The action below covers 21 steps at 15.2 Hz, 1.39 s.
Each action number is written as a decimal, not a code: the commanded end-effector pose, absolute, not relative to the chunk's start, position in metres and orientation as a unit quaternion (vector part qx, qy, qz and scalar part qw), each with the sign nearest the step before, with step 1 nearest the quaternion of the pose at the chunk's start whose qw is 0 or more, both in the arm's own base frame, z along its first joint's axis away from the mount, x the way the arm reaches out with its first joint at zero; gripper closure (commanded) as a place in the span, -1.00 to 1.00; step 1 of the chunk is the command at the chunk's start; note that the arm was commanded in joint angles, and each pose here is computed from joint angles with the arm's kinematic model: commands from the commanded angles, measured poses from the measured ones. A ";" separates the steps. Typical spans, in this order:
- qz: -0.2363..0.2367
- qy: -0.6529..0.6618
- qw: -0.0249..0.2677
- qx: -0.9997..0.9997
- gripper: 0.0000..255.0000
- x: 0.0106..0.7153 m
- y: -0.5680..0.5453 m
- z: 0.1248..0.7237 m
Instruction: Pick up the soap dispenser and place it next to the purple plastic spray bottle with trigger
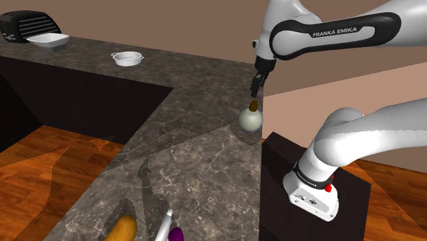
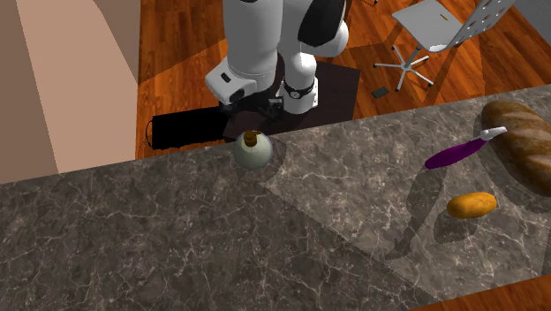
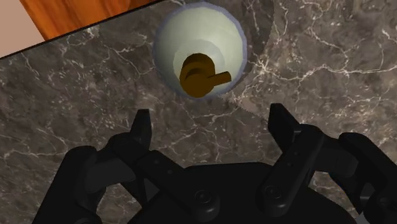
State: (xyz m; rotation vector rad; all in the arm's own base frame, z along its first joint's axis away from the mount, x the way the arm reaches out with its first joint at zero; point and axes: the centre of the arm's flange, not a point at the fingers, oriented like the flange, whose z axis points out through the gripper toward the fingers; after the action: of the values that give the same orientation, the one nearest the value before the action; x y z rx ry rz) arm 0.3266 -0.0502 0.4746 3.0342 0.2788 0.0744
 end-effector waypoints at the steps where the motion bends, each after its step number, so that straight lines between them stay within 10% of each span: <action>1: 0.018 0.101 0.050 0.993 -1.00 0.328 -0.051 0.448; 19: 0.012 0.110 0.052 0.993 -1.00 0.327 -0.057 0.384; 20: 0.012 0.110 0.052 0.993 1.00 0.327 -0.057 0.384; 21: 0.012 0.110 0.052 0.993 1.00 0.327 -0.057 0.384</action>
State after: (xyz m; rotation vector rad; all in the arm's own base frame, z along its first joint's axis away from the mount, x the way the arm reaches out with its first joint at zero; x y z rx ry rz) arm 0.3274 -0.0573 0.3849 3.0179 0.3341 0.0374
